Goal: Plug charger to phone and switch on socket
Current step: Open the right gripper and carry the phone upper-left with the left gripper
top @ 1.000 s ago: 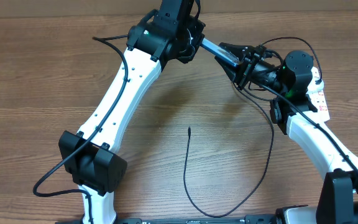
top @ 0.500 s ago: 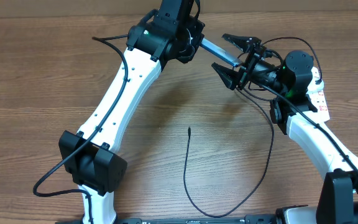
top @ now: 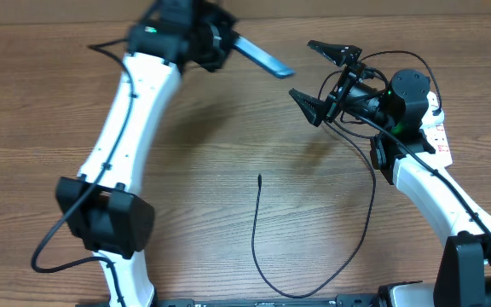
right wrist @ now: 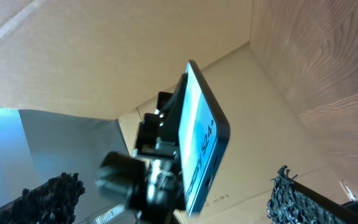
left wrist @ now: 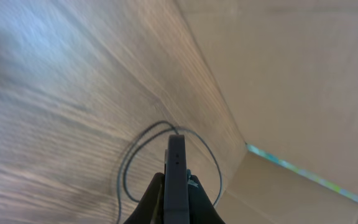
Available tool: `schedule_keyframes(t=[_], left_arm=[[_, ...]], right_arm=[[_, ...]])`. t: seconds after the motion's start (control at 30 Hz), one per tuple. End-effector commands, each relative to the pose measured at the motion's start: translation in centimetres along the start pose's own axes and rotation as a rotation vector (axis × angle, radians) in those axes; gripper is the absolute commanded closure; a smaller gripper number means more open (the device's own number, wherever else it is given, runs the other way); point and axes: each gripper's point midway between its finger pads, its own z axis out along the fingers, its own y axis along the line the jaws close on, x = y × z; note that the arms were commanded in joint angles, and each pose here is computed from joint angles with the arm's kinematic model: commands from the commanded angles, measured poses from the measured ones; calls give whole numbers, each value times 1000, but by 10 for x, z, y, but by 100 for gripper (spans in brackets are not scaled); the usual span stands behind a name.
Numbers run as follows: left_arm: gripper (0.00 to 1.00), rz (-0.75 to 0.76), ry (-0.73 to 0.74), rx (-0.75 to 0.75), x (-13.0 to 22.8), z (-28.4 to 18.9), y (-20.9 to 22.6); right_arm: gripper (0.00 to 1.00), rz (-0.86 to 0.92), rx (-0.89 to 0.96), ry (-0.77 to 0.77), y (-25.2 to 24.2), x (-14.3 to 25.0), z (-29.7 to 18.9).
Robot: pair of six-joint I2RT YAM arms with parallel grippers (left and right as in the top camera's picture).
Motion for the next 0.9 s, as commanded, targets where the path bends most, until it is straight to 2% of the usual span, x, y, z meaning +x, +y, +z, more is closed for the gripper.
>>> schedule_keyframes(t=[0.0,0.13,0.27,0.37,0.57,0.67,0.87], left_arm=[[96,156,165,116,-9,-18,-7],[96,350,268,256,-22,-44,-8],[96,603,374,452,-14,-74,-12],[96,694,398,516,-14,-86,-7],[96,751,386,497,-23,-92,12],[96,784,383,503,-23,-93,16],[96,795,382,505,-22,-93,16]], right_arm=[[0,-88,-31,-1,14,6,1],[0,-309,-21,-14,12,3,1],[0,-727,-9,22,8,9,1],[0,-949,16,83,-3,15,1],[0,-1157,71,275,-39,30,-5],[0,-1145,139,290,-58,23,-8],[1,-1149,345,204,-97,0,-5]])
